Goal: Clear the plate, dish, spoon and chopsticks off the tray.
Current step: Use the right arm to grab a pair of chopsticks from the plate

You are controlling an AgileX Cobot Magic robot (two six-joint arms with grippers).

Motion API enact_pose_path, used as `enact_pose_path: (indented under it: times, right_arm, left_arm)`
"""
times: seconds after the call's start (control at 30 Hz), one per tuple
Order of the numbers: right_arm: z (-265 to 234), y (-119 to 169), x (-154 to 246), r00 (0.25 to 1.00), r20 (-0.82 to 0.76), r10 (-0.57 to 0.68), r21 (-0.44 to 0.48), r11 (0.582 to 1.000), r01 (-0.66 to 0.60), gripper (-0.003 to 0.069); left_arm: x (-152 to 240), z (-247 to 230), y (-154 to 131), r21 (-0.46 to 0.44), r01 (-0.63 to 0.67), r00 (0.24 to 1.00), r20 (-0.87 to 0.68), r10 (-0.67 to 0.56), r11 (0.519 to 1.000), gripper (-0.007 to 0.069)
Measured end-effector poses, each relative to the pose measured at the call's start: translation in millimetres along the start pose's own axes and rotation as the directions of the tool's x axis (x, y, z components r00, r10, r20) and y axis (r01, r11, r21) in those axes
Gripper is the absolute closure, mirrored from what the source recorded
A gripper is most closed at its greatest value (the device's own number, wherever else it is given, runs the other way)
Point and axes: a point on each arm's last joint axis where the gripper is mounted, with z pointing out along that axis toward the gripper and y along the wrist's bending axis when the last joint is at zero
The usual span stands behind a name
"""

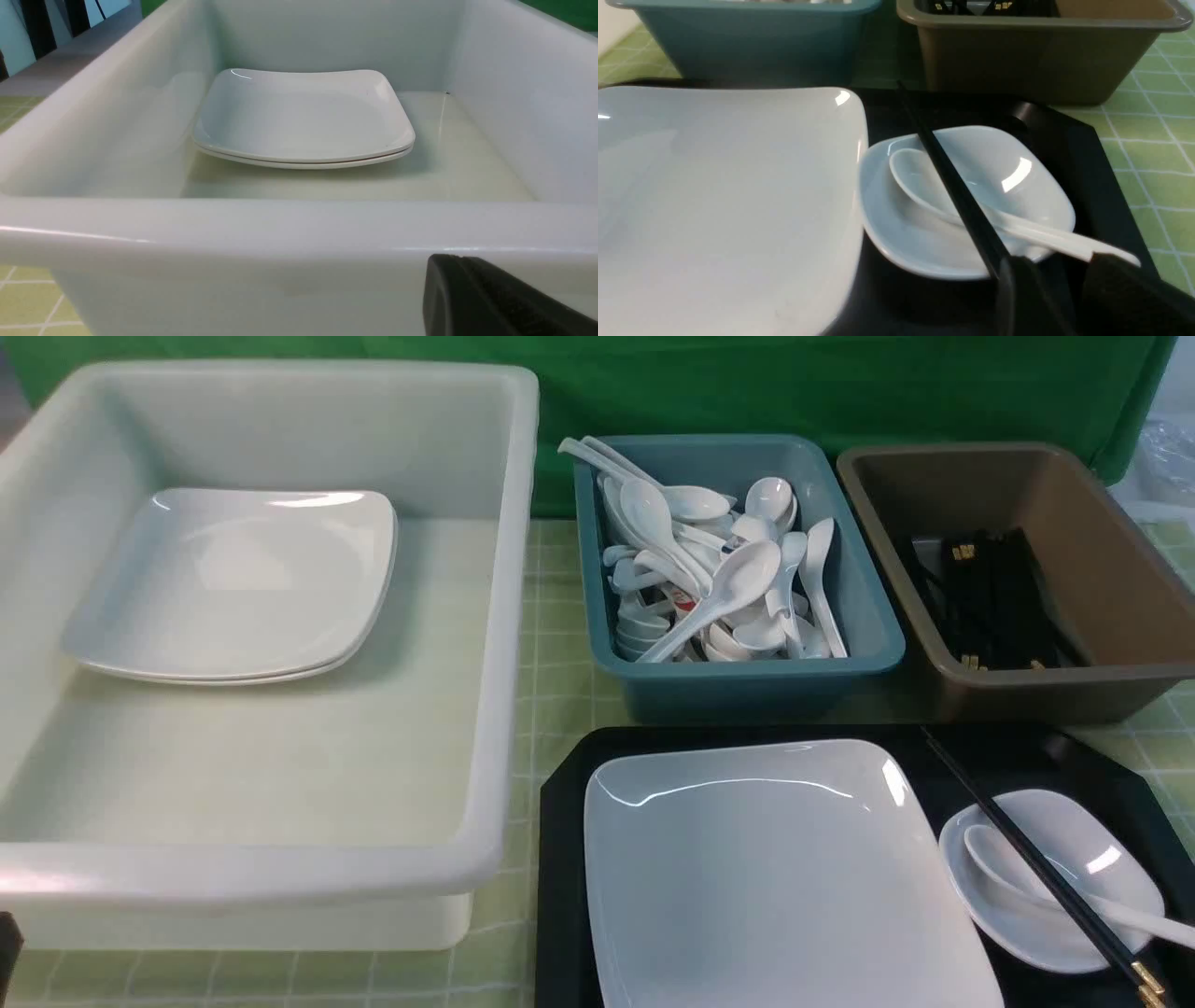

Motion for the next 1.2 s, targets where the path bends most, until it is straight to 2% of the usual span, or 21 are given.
enact_pose_path:
  times: [0.97,1.0,1.07,1.13,1.2]
  right_arm:
    - [0,0,0,1.000,0.001,0.000,0.000,1.000,0.000,0.0422]
    - [0,0,0,1.000,0.001,0.000,0.000,1.000,0.000,0.0422]
    - [0,0,0,1.000,0.001,0.000,0.000,1.000,0.000,0.0422]
    - [0,0,0,1.000,0.001,0.000,0.000,1.000,0.000,0.0422]
    - [0,0,0,1.000,0.001,0.000,0.000,1.000,0.000,0.0422]
  left_arm:
    - [-1,0,0,-0.002,-0.005,1.000,0.007,0.005,1.000,0.0620]
    - [-2,0,0,0.001,0.018,1.000,0.018,-0.018,1.000,0.0620]
    - [-7,0,-1,0.033,0.213,0.974,0.074,-0.215,0.977,0.0620]
    - [-13,-1,-1,0.071,0.388,0.910,0.129,-0.394,0.919,0.0620]
    - [-18,-2,0,0.101,0.499,0.845,0.165,-0.509,0.861,0.0620]
